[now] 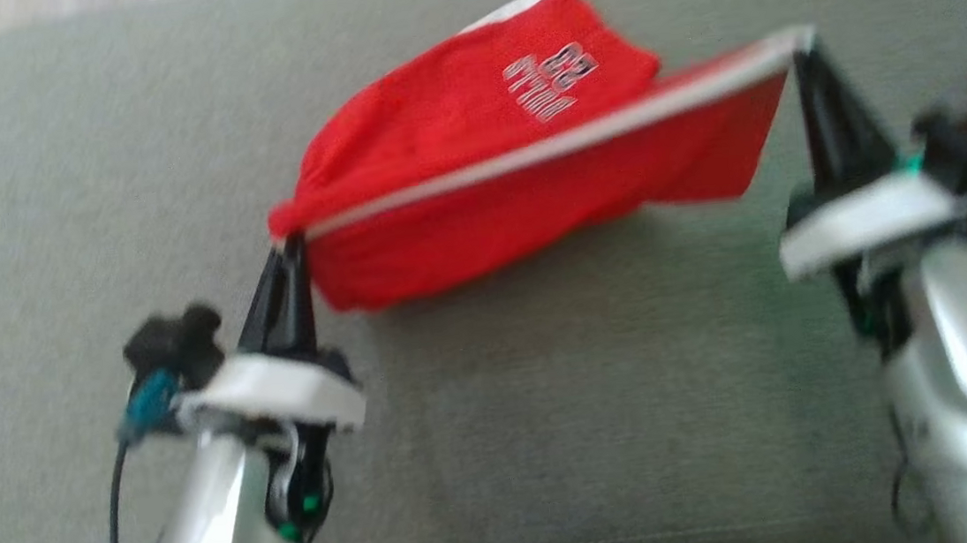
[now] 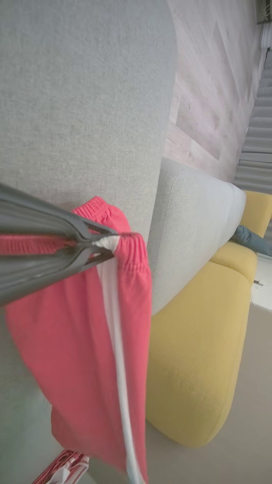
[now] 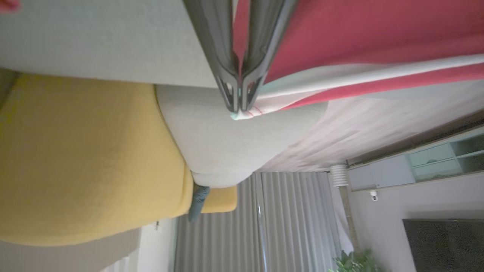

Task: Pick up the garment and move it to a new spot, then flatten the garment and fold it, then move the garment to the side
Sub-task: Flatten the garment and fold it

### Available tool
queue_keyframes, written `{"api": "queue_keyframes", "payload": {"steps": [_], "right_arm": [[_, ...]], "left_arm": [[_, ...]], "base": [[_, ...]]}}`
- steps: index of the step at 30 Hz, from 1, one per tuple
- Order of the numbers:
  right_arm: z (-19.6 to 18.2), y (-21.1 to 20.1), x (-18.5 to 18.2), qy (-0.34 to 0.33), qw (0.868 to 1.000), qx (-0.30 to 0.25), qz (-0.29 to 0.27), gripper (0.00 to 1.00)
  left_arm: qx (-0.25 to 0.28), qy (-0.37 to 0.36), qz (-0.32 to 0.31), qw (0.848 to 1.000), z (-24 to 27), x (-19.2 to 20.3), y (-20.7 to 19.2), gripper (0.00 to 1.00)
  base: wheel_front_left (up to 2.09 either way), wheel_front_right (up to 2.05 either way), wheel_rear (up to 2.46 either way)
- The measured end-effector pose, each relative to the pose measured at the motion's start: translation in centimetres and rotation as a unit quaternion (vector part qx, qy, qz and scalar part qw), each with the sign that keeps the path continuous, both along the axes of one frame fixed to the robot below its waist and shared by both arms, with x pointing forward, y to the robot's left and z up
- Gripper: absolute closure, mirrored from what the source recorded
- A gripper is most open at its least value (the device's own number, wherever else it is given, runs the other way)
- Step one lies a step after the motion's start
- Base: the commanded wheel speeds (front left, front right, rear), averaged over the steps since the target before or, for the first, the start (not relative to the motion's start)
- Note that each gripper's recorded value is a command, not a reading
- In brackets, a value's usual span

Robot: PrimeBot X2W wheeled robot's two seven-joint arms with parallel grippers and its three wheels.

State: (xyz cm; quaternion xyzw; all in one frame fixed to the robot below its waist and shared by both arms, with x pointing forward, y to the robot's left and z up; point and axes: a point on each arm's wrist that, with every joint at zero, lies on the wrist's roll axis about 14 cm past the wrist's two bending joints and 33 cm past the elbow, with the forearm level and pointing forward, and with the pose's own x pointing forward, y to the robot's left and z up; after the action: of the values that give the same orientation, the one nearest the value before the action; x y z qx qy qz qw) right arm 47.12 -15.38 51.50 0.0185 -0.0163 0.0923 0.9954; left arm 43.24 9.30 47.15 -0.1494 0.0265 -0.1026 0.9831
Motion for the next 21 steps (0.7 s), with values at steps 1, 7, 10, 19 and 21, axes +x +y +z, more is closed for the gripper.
{"api": "queue_keyframes", "payload": {"steps": [1, 7, 10, 19, 21], "right_arm": [[0.5, 0.5, 1.4, -0.007, 1.000, -0.005, 0.007, 1.00], [0.7, 3.5, 8.3, -0.004, 0.999, -0.031, 0.042, 1.00], [-1.0, 4.8, 10.8, 0.016, 0.997, -0.049, 0.056, 1.00], [-6.5, 7.6, 16.4, 0.073, 0.990, -0.094, 0.080, 1.00], [-7.8, 7.6, 17.2, 0.085, 0.988, -0.103, 0.079, 1.00]], "left_arm": [[-0.003, -0.003, 0.000, 1.000, 0.2, 0.6, 0.0, 1.00], [-0.003, 0.000, 0.017, 1.000, 0.1, 3.5, 1.6, 1.00], [0.000, -0.002, 0.023, 1.000, 0.2, 5.0, 2.3, 1.00], [0.016, 0.029, 0.039, 0.999, -2.0, 8.2, 3.7, 1.00], [0.018, 0.039, 0.039, 0.998, -2.7, 8.6, 3.8, 1.00]], "base": [[0.00, 0.00, 0.00], [0.00, 0.00, 0.00], [0.00, 0.00, 0.00], [0.00, 0.00, 0.00], [0.00, 0.00, 0.00]]}}
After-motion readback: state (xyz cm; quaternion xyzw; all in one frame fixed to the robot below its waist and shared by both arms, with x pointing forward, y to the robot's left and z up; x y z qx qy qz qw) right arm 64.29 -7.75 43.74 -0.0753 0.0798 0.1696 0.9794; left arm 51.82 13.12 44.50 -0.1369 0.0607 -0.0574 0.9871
